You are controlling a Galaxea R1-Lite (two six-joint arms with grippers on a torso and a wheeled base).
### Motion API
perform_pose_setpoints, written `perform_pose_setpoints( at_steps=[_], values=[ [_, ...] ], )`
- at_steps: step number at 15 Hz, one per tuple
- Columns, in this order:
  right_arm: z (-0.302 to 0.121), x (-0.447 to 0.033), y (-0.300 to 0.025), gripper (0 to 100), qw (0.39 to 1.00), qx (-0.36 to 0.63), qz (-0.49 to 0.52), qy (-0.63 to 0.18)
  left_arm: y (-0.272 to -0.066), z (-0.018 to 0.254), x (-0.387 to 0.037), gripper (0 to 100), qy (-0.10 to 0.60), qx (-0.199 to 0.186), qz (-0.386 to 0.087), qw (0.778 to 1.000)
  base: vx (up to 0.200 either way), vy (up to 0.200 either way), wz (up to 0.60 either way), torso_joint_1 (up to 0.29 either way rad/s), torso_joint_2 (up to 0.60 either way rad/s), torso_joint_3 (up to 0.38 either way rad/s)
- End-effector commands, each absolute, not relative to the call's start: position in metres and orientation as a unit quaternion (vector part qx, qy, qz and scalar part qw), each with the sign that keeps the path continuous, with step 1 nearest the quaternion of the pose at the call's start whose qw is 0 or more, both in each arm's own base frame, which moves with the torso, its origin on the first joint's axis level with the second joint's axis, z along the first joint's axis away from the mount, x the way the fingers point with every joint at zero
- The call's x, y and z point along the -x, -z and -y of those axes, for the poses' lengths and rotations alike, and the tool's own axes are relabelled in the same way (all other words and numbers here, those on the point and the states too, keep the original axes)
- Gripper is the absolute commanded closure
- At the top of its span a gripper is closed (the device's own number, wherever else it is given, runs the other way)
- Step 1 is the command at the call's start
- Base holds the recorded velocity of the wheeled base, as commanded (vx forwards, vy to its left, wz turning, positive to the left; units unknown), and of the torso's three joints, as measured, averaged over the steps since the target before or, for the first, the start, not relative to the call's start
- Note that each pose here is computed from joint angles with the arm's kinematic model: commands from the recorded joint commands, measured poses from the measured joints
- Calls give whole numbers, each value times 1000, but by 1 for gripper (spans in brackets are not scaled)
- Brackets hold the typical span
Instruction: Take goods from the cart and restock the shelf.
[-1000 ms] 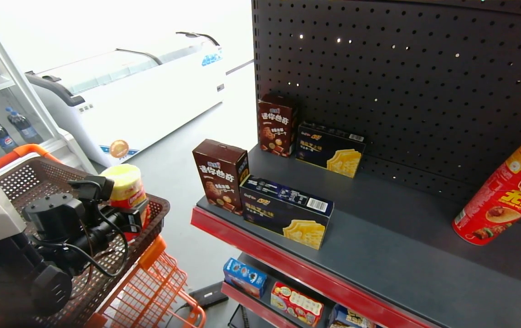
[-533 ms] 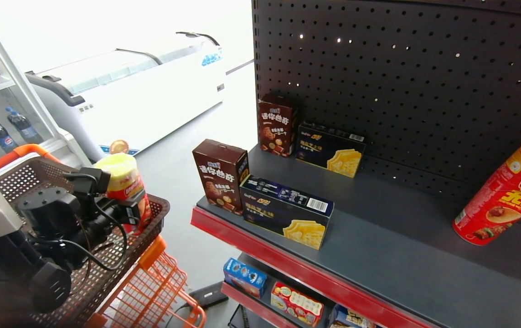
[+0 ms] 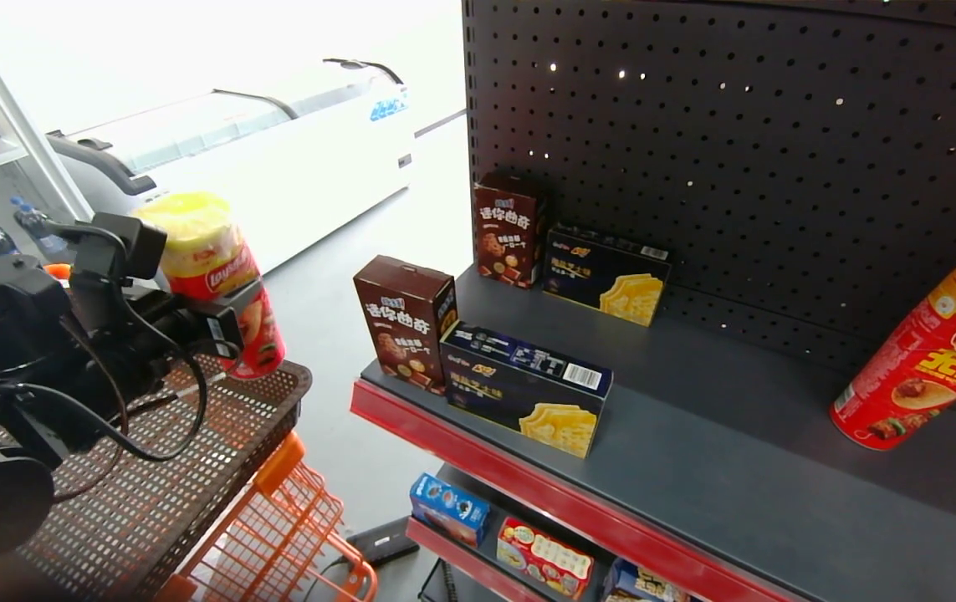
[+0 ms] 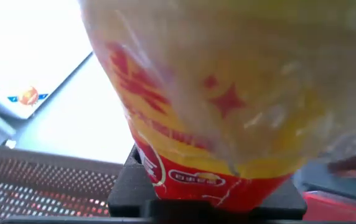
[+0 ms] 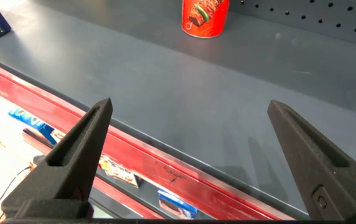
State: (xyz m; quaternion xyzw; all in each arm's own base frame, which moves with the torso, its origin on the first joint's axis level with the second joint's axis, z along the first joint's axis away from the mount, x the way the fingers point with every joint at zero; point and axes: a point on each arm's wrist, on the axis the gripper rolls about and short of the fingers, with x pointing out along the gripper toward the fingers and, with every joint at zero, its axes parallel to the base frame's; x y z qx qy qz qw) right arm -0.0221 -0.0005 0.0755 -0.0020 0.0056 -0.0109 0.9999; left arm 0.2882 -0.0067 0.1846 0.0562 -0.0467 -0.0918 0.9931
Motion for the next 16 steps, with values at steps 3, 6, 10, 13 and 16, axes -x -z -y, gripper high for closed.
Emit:
perform_pose_setpoints(
  at_steps=[3, 6, 10, 13, 16],
  values=[
    [1, 22, -75, 0, 1000, 2, -7, 11, -239, 42, -237, 100, 164, -49, 97, 980, 0, 0, 0, 0, 0, 0],
    [1, 22, -76, 0, 1000, 2, -6, 11, -233, 75, -209, 100, 248, -31, 80, 965, 0, 0, 0, 0, 0, 0],
    [1, 22, -75, 0, 1000, 2, -7, 11, -235, 113, -183, 100, 347, -8, 76, 935, 0, 0, 0, 0, 0, 0],
    [1, 22, -76, 0, 1000, 2, -6, 11, -235, 130, -155, 100, 417, 10, 40, 908, 0, 0, 0, 0, 0, 0],
    [1, 22, -76, 0, 1000, 2, -6, 11, -235, 130, -141, 100, 438, 3, -10, 899, 0, 0, 0, 0, 0, 0]
  ],
)
